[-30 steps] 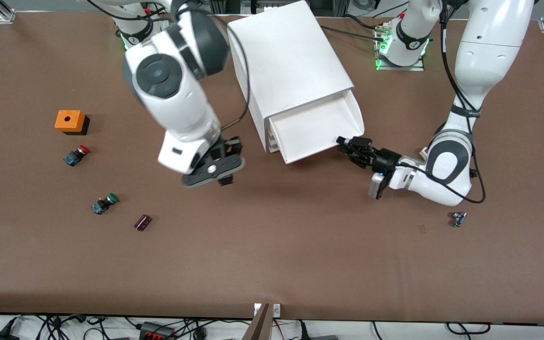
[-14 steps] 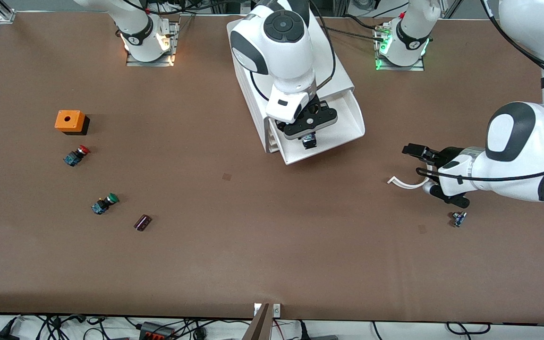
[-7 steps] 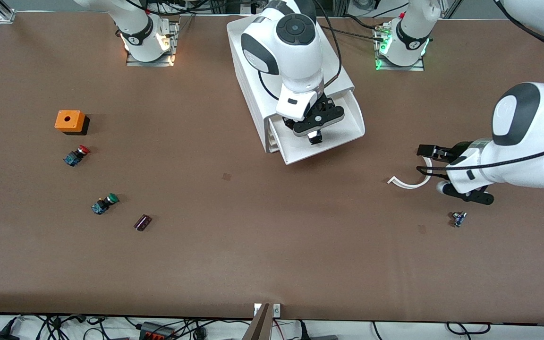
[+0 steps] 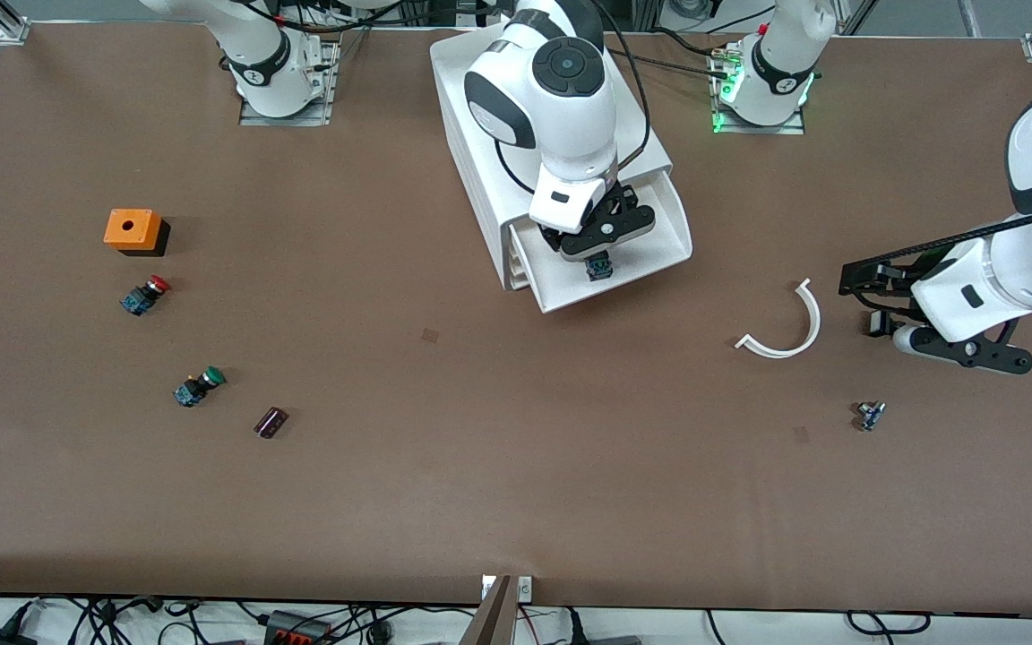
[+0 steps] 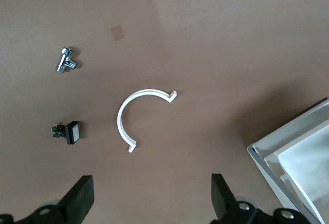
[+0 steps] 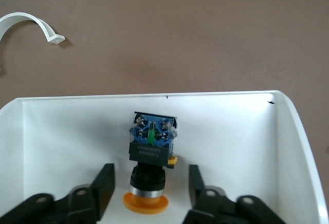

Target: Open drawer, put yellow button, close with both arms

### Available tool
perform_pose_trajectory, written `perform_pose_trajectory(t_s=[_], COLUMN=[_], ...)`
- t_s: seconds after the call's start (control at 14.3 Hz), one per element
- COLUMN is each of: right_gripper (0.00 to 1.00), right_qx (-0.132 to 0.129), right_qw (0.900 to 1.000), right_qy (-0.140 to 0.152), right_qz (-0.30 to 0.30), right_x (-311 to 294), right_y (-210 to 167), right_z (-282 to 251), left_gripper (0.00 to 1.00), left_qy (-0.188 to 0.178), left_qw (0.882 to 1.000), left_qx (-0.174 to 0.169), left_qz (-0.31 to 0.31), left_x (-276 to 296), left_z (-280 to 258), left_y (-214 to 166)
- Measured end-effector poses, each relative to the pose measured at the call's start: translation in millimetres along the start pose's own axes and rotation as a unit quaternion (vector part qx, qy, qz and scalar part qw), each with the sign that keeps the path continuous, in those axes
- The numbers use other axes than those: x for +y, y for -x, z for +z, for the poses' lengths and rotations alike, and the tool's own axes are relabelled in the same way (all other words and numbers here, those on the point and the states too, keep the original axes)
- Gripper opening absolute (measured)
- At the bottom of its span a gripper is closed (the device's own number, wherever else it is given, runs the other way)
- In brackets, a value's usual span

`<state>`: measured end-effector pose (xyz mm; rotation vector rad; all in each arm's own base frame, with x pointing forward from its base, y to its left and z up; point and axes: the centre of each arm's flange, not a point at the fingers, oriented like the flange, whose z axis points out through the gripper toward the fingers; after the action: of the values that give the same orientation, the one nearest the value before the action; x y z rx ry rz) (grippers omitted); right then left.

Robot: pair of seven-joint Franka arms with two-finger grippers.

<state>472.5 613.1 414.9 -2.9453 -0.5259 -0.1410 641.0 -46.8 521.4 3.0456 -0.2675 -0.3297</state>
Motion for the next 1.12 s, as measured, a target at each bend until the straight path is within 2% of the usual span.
perform_pose_trajectory(t_s=[0.14,0.21,0.42,0.63,0.77,0.91,1.12], right_gripper=[0.93,1.00,1.00,1.00,1.00,1.00,1.00], right_qx=[-0.005,-0.008,-0.007,-0.005,-0.019,-0.037,-0.050], right_qw=[1.000,1.000,0.999,0.994,0.989,0.985,0.976], right_qy=[0.004,0.008,0.018,0.032,0.054,0.083,0.096], right_qz=[0.004,0.008,0.042,0.105,0.133,0.149,0.190], right_x=[4,8,54,155,235,309,389], right_y=[-3,-6,-28,-66,-84,-93,-96], right_z=[-13,-27,-77,-101,-99,-94,-91], left_gripper=[1.00,1.00,1.00,1.00,1.00,1.00,1.00], left_qy=[0.000,0.000,0.000,0.002,0.001,0.003,0.014], left_qw=[1.000,0.999,0.996,0.996,0.994,0.990,0.983], left_qx=[-0.003,-0.004,-0.007,-0.032,-0.044,-0.040,-0.025], left_qz=[-0.018,-0.035,-0.088,-0.083,-0.103,-0.135,-0.183], left_x=[-2,-2,5,34,63,97,161], left_z=[5,6,7,18,35,60,103], left_y=[-3,-4,-4,-4,-9,-17,-22])
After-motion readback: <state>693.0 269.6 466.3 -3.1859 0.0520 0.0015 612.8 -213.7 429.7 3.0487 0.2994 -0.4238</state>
